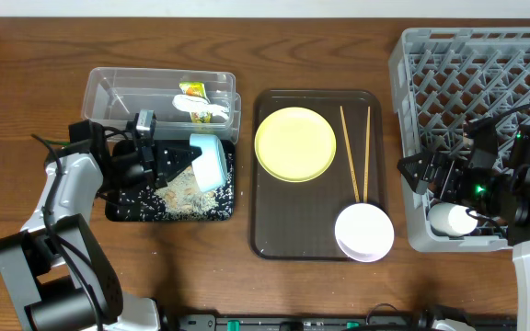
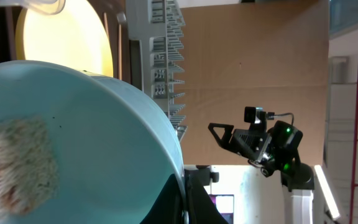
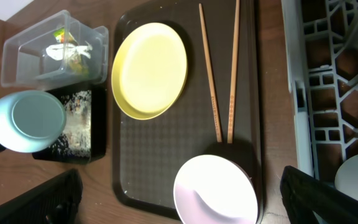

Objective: Sort waste into correct bins and load items into the dishwasher rack
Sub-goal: 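Tip the blue bowl over the black tray to pour out the rice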

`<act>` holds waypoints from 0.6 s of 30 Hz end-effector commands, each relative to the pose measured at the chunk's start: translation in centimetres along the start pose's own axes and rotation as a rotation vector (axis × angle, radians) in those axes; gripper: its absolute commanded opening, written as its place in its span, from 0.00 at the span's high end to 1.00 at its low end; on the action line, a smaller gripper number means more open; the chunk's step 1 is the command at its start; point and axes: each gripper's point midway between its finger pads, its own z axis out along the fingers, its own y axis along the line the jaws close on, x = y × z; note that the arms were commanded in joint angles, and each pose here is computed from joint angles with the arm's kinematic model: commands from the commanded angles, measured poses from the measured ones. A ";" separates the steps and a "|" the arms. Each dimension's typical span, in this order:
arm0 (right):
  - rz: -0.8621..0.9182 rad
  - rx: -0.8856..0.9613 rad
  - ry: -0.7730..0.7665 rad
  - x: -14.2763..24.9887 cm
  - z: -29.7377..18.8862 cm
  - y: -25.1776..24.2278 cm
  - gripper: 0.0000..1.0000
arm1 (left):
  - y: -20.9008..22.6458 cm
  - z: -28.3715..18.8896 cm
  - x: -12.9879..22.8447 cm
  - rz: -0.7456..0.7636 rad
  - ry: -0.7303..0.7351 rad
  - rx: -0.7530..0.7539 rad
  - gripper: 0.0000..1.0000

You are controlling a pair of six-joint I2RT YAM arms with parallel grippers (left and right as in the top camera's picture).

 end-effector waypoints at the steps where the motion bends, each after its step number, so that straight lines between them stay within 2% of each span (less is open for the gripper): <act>1: -0.004 -0.010 -0.011 -0.3 -0.3 0.5 0.01 | -0.5 -0.2 0.0 0.006 -0.010 0.039 0.94; 2: -0.004 -0.010 -0.011 -0.3 -0.3 0.5 0.01 | -0.7 -0.2 0.3 -0.042 -0.007 0.044 0.94; 5: -0.005 -0.010 -0.012 -0.3 -0.3 0.5 0.01 | 0.1 -0.2 0.4 0.024 -0.001 -0.010 0.94; 7: -0.009 -0.011 -0.019 -0.5 -0.3 0.6 0.01 | 0.8 -0.5 0.2 -0.037 -0.012 -0.046 0.94; 11: -0.009 -0.011 -0.019 -0.5 -0.3 0.6 0.01 | 0.3 -0.9 -0.6 -0.022 -0.034 -0.017 0.94; 14: -0.005 -0.010 -0.013 -0.4 -0.3 0.5 0.01 | -0.7 -1.1 -0.6 -0.087 -0.043 0.044 0.94; 16: -0.008 -0.009 -0.009 -0.3 -0.3 0.5 0.01 | -0.9 -0.8 0.0 0.003 -0.030 0.032 0.94; 18: -0.008 -0.010 -0.011 -0.3 -0.3 0.5 0.01 | 0.9 -1.1 -0.1 0.042 -0.028 -0.081 0.94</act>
